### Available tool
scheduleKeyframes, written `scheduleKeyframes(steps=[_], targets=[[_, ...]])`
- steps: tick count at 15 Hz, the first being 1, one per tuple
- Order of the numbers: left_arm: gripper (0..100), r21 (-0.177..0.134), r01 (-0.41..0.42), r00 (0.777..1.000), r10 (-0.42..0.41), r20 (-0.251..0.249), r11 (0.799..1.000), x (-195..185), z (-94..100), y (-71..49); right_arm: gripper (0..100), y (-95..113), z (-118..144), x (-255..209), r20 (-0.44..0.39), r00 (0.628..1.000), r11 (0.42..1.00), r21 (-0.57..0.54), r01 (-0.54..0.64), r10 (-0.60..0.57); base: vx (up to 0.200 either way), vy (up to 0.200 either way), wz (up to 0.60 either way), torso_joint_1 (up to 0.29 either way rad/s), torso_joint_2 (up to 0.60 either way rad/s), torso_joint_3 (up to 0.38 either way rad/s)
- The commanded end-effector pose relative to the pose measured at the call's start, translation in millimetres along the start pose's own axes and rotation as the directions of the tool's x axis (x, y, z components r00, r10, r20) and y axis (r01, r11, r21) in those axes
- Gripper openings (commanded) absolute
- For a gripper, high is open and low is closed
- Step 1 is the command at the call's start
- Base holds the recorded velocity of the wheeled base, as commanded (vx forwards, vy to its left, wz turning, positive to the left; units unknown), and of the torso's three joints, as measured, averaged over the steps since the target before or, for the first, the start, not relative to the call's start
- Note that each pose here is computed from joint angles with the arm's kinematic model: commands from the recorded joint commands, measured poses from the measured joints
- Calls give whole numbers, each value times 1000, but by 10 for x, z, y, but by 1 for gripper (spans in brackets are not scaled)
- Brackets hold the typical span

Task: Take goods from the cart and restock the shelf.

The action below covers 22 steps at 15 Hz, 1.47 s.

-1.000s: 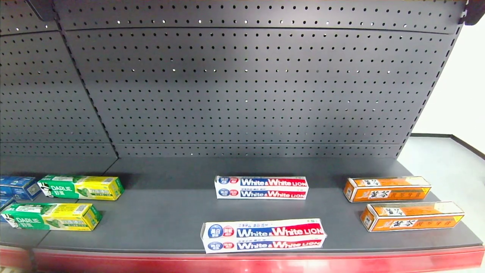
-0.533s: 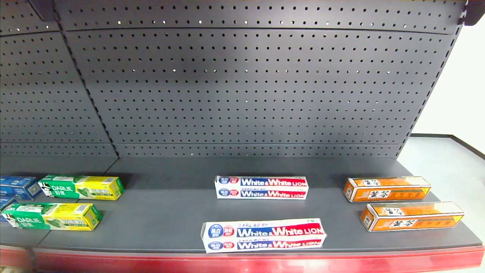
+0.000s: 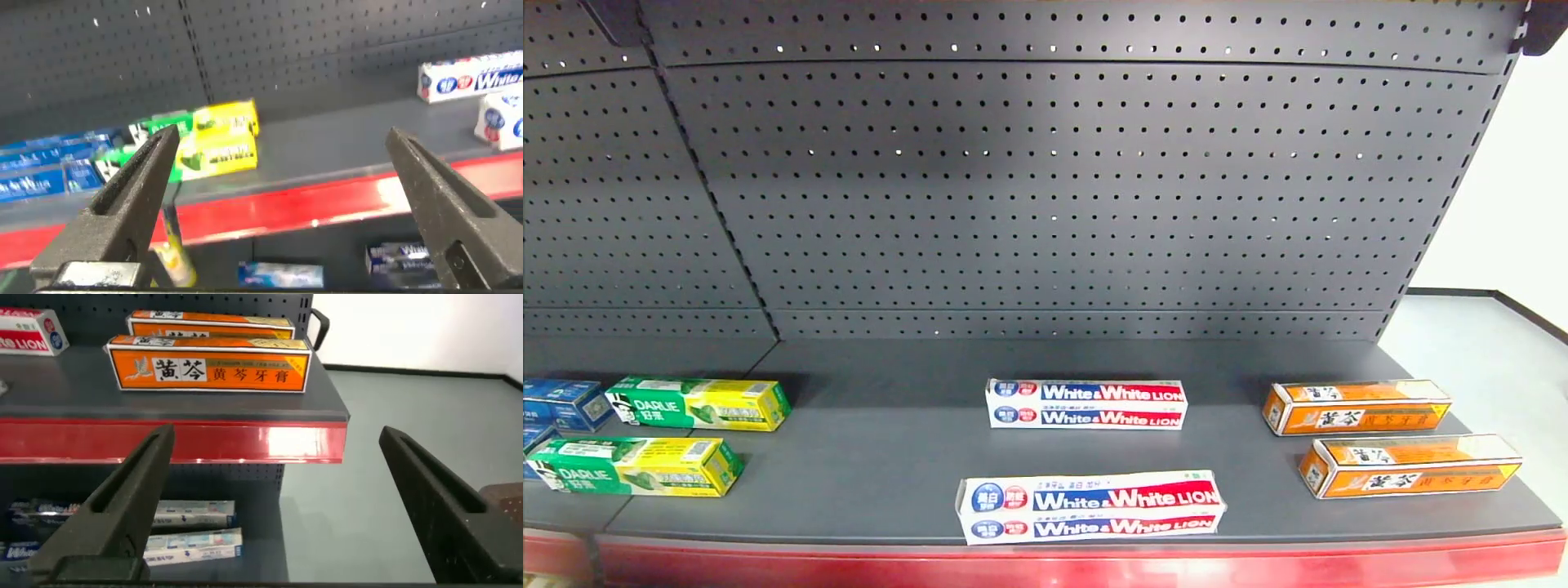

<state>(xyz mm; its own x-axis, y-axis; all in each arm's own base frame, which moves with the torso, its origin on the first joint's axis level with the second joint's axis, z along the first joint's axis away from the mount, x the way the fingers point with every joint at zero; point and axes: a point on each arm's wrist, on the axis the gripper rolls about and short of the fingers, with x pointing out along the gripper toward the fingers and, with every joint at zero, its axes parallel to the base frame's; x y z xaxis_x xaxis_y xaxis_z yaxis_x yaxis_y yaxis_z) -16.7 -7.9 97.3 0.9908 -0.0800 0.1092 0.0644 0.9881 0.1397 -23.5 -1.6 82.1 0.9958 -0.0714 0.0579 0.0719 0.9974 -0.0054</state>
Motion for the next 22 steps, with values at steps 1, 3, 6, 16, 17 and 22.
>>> scheduleKeyframes(steps=[1,3,6,16,17,22], targets=[[100,-22,52,998,-53,-23,998,5,-29,-13,100,-2,-11,3,-6,1000,1000,29,10,-10,0,0,0,0,0,0],[100,-23,31,992,-34,-123,999,-3,-131,-20,100,1,-60,0,-56,998,1000,29,-1,3,0,0,0,0,0,0],[100,-19,-229,961,223,-165,973,-11,-144,37,100,2,-61,1,-55,998,1000,26,-3,4,0,0,0,0,0,0],[100,-70,-30,990,20,-136,997,-54,-152,57,100,3,-57,0,-53,999,1000,9,-12,12,0,0,0,0,0,0],[100,-69,-77,992,69,-109,995,-95,-152,48,100,3,-57,0,-53,999,1000,9,-12,12,0,0,0,0,0,0],[100,-293,-56,995,29,-96,954,-102,-154,41,100,3,-61,1,-55,998,1000,9,-12,12,0,0,0,0,0,0]])
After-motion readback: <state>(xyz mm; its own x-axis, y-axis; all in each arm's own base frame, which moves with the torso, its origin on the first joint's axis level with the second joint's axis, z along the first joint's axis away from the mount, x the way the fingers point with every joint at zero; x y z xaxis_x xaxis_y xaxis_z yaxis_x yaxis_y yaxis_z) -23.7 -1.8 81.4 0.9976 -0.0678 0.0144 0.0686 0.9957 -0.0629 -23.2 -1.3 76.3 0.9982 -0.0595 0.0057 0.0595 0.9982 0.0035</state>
